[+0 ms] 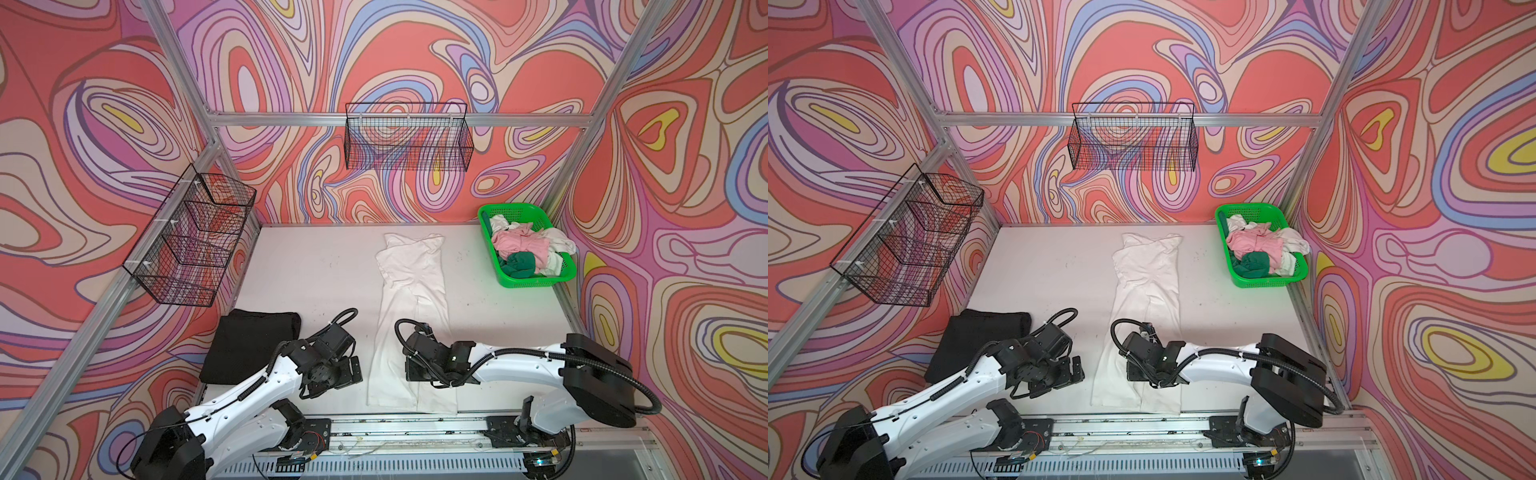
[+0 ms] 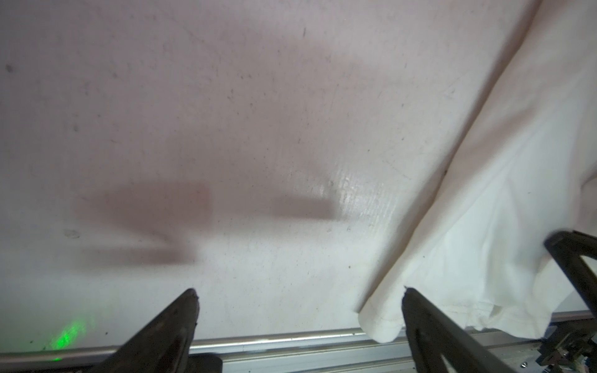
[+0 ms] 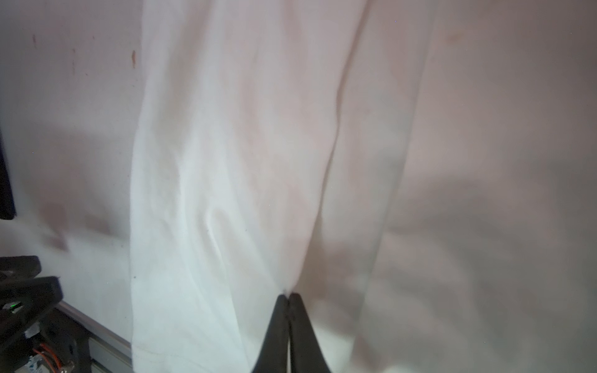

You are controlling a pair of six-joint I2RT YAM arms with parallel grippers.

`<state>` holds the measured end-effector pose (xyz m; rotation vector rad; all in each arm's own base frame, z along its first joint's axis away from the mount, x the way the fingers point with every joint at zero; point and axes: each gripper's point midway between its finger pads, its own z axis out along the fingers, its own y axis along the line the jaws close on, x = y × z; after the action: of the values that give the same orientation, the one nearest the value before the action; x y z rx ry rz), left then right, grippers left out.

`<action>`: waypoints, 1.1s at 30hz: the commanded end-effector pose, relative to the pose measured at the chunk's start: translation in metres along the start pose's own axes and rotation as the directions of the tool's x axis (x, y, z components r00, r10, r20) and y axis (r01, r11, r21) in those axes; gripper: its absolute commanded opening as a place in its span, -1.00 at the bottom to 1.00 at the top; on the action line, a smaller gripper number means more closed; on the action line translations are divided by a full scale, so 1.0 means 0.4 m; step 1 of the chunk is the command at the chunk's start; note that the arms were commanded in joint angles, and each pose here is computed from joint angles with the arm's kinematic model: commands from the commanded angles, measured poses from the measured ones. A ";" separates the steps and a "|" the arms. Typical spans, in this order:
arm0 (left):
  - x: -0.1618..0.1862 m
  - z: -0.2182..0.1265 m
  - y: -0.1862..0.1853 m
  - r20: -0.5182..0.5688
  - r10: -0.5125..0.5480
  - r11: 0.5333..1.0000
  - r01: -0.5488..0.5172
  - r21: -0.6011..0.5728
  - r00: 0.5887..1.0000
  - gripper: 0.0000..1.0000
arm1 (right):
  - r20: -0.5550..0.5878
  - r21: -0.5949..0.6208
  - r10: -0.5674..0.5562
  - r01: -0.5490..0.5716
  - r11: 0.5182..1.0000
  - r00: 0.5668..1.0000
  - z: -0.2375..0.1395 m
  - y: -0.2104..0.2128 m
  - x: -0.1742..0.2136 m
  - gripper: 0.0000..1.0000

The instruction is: Fold and stack the t-shirts

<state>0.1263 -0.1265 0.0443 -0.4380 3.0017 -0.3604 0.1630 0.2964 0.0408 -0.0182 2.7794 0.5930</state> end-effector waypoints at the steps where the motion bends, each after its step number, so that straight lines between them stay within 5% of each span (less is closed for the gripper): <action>1: 0.001 0.009 0.007 -0.006 -0.019 1.000 0.019 -0.011 1.000 1.00 | 0.024 0.027 0.034 -0.034 0.999 0.999 -0.019 -0.030 0.000 -1.00; 15: 0.003 0.012 0.005 -0.017 -0.020 1.000 0.020 -0.013 1.000 1.00 | 0.005 0.094 0.039 -0.039 0.995 0.999 -0.016 -0.102 0.033 -0.98; 22: -0.002 -0.007 -0.005 -0.010 -0.021 1.000 0.021 -0.005 1.000 1.00 | 0.014 0.043 0.000 0.000 0.999 1.000 -0.068 -0.041 0.002 -0.46; 26: -0.030 -0.030 -0.026 0.036 -0.005 1.000 0.005 0.005 0.999 1.00 | 0.112 0.024 -0.025 0.023 0.999 0.993 -0.159 -0.023 -0.063 -0.04; 33: -0.167 -0.121 -0.161 0.155 0.121 0.993 -0.121 -0.010 0.981 1.00 | 0.202 0.055 -0.052 0.041 0.998 0.978 -0.222 -0.055 -0.261 0.09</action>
<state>0.1778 -0.1550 0.0922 -0.3572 2.9169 -0.3716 0.2137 0.2593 0.1361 0.0206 2.5980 0.5967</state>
